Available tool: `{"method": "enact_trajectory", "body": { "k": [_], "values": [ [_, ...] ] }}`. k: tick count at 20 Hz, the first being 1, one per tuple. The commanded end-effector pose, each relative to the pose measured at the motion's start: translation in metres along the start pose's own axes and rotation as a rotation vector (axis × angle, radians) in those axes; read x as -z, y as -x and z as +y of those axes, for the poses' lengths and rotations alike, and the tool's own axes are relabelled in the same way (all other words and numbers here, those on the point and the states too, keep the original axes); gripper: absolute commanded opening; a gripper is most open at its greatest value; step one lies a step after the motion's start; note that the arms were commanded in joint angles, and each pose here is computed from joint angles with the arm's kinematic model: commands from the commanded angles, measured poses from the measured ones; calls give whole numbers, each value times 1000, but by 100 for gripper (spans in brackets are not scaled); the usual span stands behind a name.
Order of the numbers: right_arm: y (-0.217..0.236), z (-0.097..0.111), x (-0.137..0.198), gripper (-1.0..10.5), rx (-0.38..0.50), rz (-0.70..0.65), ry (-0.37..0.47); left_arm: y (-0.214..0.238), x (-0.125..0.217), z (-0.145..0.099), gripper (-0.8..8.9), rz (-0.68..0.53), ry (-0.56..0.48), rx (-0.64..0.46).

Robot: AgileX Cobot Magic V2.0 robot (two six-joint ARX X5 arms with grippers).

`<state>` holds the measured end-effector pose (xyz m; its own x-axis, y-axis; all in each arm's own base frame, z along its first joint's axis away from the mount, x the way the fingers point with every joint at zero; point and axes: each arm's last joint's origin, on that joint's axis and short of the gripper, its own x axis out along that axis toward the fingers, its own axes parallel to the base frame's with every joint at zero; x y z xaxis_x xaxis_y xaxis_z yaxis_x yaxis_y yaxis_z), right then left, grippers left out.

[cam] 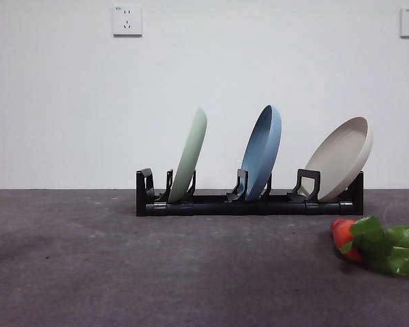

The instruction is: Take the green plate from the plate rack,put the plate on the table,take the carrot from the table,put the carrot in the plate

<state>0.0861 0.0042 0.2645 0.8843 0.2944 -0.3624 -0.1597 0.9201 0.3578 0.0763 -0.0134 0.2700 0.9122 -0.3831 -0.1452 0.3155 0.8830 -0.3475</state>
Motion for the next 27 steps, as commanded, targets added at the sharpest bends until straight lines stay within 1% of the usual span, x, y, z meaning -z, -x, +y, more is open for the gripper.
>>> {"method": "enact_trajectory", "body": {
  "k": [1, 5, 7, 11, 13, 16, 17, 18, 19, 20, 21, 24, 27],
  "values": [
    [6, 7, -17, -12, 6, 76, 111, 2, -15, -7, -6, 64, -32, 56],
    [14, 16, -41, -12, 14, 207, 155, 3, -34, -16, -6, 172, -62, 105],
    [17, 21, -51, -12, -10, 264, 170, 4, -42, -20, -7, 217, -71, 128],
    [25, 34, -74, -12, -111, 388, 159, 7, -62, -30, -7, 322, -85, 202],
    [27, 38, -78, -11, -137, 424, 165, 9, -68, -32, -7, 351, -74, 198],
    [27, 39, -78, 14, -147, 429, 170, 11, -72, -34, 6, 357, -86, 198],
    [27, 39, -78, 112, -147, 429, 171, 12, -73, -35, 86, 354, -87, 194],
    [27, 39, -78, 269, -147, 429, 170, 12, -73, -35, 264, 352, -85, 193],
    [27, 39, -78, 488, -145, 428, 162, 12, -74, -35, 539, 349, -82, 193],
    [27, 39, -78, 637, -145, 428, 163, 12, -74, -35, 656, 348, -84, 194],
    [27, 39, -78, 660, -145, 428, 163, 11, -74, -35, 657, 348, -84, 194],
    [26, 39, -78, 659, -145, 432, 161, 3, -76, -32, 657, 358, -78, 198],
    [23, 38, -79, 659, -143, 440, 155, -15, -79, -29, 657, 394, -50, 265]
  ]
}}
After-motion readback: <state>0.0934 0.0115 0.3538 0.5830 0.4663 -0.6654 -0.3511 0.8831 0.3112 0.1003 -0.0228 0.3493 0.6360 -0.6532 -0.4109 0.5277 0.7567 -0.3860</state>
